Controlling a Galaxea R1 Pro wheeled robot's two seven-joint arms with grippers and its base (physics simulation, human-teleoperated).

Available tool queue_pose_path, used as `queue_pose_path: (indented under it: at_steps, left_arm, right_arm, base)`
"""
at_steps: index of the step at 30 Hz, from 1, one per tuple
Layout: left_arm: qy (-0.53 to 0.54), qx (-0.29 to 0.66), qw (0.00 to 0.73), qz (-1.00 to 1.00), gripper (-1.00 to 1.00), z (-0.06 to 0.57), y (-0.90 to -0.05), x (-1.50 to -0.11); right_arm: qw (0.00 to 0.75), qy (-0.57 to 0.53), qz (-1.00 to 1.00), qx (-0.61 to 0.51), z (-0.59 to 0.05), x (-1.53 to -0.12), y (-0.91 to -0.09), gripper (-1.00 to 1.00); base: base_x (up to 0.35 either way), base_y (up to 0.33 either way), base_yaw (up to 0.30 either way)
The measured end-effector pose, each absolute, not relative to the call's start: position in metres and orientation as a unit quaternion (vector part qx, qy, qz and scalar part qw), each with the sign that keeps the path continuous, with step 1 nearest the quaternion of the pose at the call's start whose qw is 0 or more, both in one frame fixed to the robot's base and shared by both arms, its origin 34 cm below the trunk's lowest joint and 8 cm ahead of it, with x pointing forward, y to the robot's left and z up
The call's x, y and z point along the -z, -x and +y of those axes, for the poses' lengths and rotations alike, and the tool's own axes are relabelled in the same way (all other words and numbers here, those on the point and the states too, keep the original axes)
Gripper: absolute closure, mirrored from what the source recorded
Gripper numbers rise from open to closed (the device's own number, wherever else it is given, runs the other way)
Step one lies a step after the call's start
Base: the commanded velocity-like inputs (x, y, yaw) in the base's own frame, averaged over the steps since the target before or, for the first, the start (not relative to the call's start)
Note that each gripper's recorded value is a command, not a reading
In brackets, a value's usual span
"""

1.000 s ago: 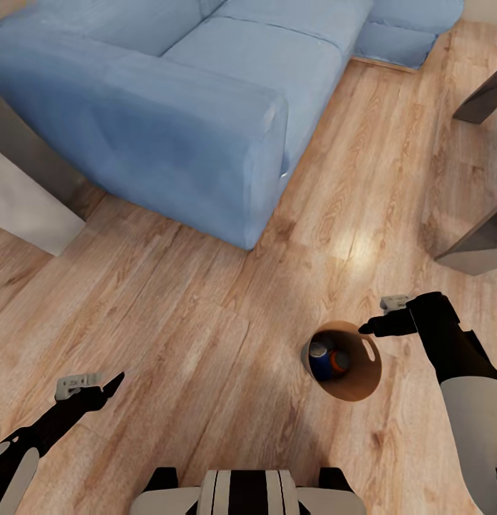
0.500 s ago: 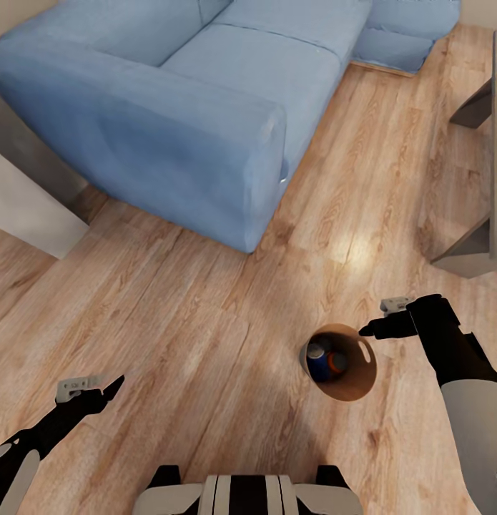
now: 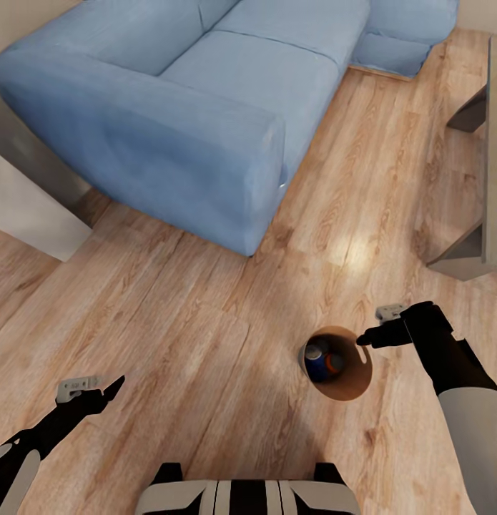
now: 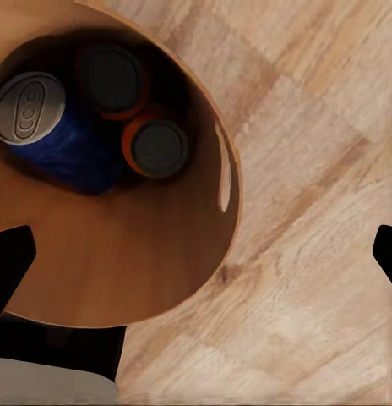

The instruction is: Put the three can of soda from the living room inside the tash can in the kitchen.

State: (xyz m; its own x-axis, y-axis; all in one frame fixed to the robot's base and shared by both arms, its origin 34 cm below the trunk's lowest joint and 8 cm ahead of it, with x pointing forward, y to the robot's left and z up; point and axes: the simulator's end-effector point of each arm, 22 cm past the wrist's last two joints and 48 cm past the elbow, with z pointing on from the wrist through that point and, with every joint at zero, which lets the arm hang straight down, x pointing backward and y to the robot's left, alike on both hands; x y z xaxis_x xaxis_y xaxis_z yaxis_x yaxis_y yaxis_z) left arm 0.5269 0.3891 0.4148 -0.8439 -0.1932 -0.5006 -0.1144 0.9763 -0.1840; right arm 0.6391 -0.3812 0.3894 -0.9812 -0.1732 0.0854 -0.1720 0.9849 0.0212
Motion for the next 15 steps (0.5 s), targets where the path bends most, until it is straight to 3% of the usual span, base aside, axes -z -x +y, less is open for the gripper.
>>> queue_pose_path:
  at_steps: [15]
  left_arm:
    - [0.087,0.071,0.253,0.961,-1.0,0.392,-0.518,-0.434]
  right_arm:
    - [0.048,-0.103,-0.994,0.004,-0.377,-0.416,-0.635,-1.0]
  base:
    - [0.0,0.0,0.0]
